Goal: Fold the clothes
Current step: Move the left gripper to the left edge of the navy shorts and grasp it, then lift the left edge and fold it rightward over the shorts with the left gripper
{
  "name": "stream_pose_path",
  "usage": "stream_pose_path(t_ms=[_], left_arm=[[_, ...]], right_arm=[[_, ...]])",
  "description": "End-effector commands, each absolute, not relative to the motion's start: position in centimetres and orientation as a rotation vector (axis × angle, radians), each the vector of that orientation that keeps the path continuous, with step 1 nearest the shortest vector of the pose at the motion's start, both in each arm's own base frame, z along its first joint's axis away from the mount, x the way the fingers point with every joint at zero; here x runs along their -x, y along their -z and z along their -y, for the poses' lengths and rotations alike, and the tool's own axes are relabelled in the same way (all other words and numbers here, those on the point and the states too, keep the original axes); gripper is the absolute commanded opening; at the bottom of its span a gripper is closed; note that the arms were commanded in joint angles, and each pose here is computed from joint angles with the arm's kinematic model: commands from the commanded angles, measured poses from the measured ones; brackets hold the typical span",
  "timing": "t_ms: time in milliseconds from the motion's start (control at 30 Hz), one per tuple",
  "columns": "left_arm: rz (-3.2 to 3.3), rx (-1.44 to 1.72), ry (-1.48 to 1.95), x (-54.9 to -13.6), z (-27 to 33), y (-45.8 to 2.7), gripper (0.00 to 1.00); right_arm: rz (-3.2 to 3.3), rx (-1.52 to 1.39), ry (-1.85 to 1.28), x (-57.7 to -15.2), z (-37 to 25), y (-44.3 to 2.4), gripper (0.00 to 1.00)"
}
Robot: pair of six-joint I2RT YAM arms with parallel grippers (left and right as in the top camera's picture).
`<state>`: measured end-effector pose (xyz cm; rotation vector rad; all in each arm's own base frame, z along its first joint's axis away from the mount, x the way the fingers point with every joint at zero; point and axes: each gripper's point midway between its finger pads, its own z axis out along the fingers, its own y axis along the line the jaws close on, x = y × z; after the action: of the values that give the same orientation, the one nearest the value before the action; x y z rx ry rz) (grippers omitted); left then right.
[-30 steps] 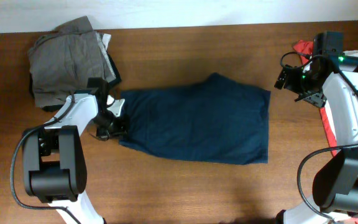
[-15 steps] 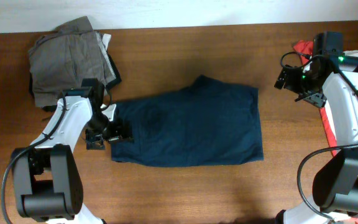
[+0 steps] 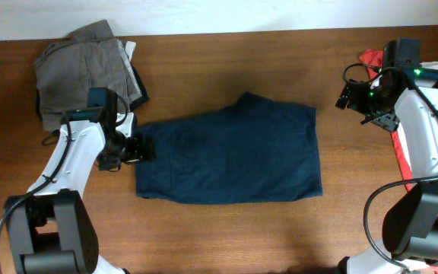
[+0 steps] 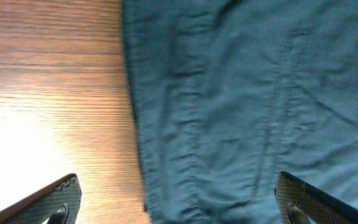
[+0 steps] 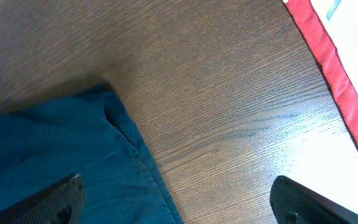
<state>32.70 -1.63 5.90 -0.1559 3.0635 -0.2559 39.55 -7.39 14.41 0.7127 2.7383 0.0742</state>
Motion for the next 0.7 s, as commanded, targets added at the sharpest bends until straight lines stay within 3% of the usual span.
stream_pose_path(t_ms=[0, 233, 667], left_arm=[[-3.029, 0.221, 0.202, -33.2, -0.5, -6.2, 0.99], [-3.099, 0.237, 0.386, -32.6, 1.1, -4.0, 0.99], [-3.276, 0.159, 0.407, -31.0, 3.7, 1.7, 0.99]], right_arm=[[-2.721, -0.725, -0.06, -39.6, 7.6, -14.9, 0.99], [-2.721, -0.725, -0.06, -39.6, 7.6, -14.9, 0.99], [-2.721, -0.725, -0.06, -39.6, 7.6, -14.9, 0.99]])
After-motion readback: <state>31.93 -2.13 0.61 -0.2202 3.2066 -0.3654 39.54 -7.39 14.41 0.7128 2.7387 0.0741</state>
